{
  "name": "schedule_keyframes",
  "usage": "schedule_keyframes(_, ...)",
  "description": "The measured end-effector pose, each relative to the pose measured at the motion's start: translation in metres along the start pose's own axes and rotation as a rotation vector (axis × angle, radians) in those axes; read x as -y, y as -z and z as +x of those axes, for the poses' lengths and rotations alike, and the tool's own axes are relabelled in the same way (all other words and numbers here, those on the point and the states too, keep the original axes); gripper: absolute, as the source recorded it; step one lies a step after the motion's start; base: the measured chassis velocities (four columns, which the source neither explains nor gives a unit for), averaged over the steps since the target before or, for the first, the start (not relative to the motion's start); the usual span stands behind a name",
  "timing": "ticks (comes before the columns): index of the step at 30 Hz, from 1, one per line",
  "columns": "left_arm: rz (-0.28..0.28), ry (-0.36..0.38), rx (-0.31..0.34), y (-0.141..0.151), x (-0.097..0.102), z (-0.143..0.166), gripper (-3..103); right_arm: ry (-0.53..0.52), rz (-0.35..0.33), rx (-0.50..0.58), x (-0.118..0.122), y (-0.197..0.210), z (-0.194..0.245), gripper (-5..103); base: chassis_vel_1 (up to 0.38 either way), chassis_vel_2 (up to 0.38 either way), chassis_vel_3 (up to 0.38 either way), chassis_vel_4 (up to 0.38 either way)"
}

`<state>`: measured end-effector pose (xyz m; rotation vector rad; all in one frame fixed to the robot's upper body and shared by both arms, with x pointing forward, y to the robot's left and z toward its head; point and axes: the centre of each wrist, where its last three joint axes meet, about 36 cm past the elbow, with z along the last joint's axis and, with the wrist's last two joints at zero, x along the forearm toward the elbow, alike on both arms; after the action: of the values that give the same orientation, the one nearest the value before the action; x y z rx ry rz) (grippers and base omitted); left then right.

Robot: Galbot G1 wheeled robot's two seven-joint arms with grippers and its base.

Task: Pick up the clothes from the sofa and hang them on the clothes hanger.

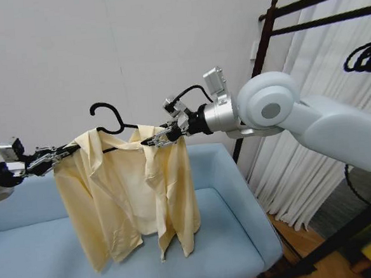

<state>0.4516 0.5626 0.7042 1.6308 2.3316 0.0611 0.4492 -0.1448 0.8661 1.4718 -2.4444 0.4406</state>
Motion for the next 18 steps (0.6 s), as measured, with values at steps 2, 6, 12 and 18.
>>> schedule_keyframes(2,0.000,-0.001,0.000,0.000,0.000,0.000,2,-0.003,0.001,-0.001,0.000,0.000,0.000,48,0.000,0.000,0.000,0.000)
schedule_keyframes(6,0.001,-0.012,-0.002,0.000,0.000,0.000,2,-0.009,0.004,-0.003,-0.002,-0.001,-0.001,27,0.000,0.000,0.000,0.000)
schedule_keyframes(12,0.003,-0.029,-0.002,0.000,0.000,0.000,2,0.001,0.005,0.004,-0.005,0.001,0.001,10,0.000,0.000,0.000,0.000)
schedule_keyframes(18,-0.008,-0.030,0.012,0.000,0.001,0.000,2,0.018,-0.012,0.015,-0.013,0.001,0.006,4,0.000,0.000,0.000,0.000)
